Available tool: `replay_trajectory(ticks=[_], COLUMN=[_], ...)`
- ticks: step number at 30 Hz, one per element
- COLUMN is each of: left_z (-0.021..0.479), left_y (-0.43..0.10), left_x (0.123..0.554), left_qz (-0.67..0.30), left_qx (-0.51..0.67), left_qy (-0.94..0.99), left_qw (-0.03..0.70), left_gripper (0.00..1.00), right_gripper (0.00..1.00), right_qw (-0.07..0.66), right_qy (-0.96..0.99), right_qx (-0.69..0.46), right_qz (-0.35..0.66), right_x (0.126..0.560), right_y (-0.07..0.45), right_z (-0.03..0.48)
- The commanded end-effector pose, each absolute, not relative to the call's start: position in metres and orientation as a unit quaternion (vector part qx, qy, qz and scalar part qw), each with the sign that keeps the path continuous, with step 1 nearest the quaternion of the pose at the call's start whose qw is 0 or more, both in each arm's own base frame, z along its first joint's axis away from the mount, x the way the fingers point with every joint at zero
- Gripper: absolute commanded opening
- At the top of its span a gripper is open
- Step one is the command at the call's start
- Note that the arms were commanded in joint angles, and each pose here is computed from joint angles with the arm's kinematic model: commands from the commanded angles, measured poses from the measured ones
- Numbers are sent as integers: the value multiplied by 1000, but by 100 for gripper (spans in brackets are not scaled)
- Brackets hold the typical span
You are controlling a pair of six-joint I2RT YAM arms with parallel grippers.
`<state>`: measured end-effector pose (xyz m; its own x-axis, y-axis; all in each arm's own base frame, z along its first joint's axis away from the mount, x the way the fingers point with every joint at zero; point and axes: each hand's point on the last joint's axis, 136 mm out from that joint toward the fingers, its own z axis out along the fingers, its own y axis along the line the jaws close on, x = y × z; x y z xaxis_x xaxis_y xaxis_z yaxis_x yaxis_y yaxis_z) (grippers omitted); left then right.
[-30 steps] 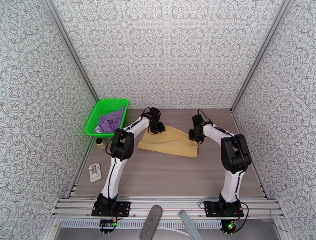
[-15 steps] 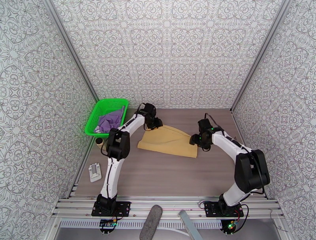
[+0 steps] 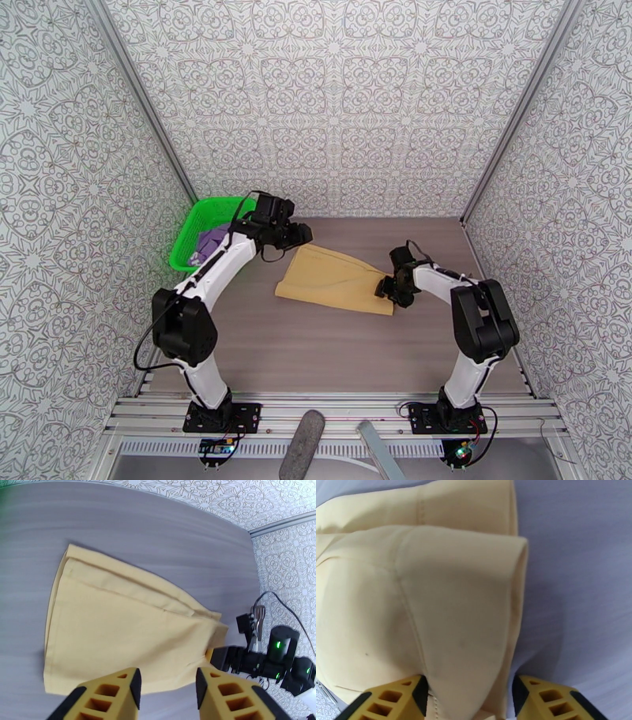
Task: Fold and stack the mixed laundry pile
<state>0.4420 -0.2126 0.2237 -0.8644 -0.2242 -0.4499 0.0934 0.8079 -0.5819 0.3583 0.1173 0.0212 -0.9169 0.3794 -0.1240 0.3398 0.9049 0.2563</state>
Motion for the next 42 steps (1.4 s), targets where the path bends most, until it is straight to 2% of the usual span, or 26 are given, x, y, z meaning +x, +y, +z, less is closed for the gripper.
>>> replay_trajectory(ticks=[1, 7, 10, 13, 16, 17, 24, 27, 32, 42], left_z=[218, 217, 214, 213, 214, 214, 206, 199, 187, 160], left_y=[-203, -196, -189, -184, -181, -180, -190, -210, -265, -419], left_x=[434, 424, 420, 416, 411, 409, 379, 364, 346, 333], left_qz=[-297, -299, -302, -305, -304, -304, -298, -307, -355, -463], left_qx=[-37, -43, -52, -58, -57, -57, -38, -18, 17, 81], left_qy=[919, 918, 918, 917, 918, 919, 929, 931, 919, 879], left_qw=[257, 255, 252, 249, 247, 244, 216, 198, 168, 82], left_gripper=[44, 44, 44, 44, 44, 44, 44, 39, 29, 13], right_gripper=[56, 47, 39, 24, 3, 0, 0, 0, 0, 0], right_qw=[49, 23, 15, 12, 21, 29, 94, 116, 135, 164], right_qy=[975, 983, 984, 984, 984, 984, 988, 988, 990, 985], right_qx=[191, 177, 173, 174, 172, 171, 120, 93, 22, -47], right_qz=[102, 50, 36, 36, 37, 34, -17, -33, -23, -31], right_x=[349, 341, 339, 336, 337, 340, 365, 374, 390, 421], right_y=[122, 121, 122, 123, 122, 121, 99, 85, 77, 65], right_z=[-16, -31, -38, -45, -42, -37, 41, 76, 111, 151])
